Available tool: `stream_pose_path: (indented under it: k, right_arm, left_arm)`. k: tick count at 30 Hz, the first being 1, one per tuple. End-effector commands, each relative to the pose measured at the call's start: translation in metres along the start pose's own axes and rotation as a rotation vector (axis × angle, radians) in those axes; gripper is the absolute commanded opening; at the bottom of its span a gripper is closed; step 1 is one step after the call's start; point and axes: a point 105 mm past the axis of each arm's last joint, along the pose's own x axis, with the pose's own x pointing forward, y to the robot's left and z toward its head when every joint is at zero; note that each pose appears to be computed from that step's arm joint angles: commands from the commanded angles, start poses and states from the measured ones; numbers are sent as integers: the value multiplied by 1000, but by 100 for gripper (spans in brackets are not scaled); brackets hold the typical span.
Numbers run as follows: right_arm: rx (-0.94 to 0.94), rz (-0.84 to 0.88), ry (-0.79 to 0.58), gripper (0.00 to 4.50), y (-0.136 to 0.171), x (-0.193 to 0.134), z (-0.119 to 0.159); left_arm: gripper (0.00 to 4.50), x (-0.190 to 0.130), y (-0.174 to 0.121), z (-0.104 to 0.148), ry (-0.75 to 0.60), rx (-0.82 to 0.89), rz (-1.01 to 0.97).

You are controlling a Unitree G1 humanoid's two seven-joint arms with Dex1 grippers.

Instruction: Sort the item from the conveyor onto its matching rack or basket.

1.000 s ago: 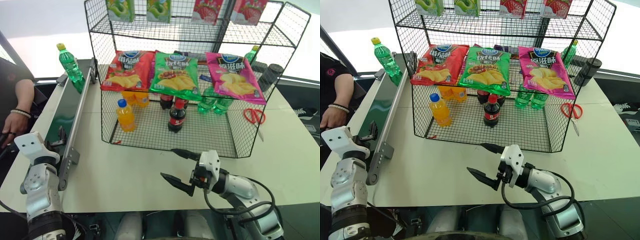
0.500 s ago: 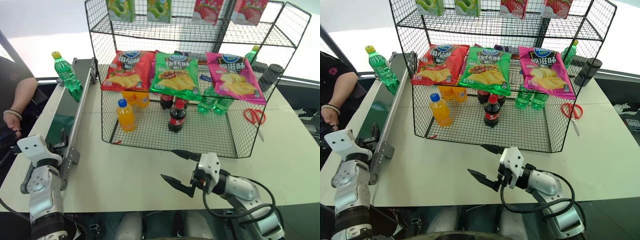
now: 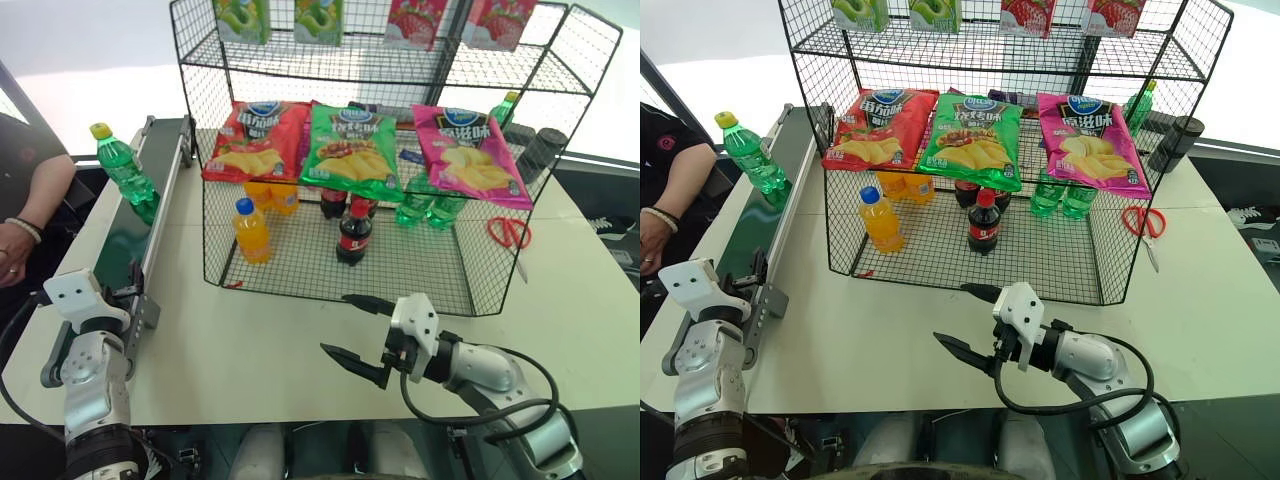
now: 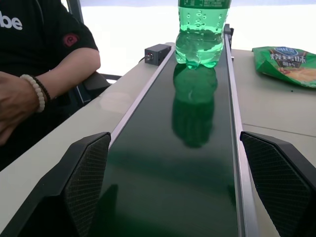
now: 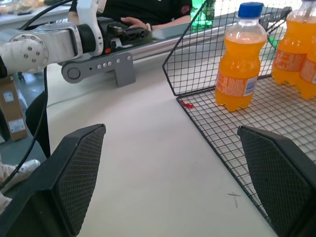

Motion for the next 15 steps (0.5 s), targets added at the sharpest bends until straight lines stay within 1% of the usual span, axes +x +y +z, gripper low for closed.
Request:
stream_pose_path:
  k: [1,15]
  right_arm:
    - [-23,24,-60,446,5,4,16]
    - [2,74,-82,446,6,10,15]
  left_arm:
    - [450,3,4,13,-52,19,10]
    - [450,8,6,26,-91,40,34]
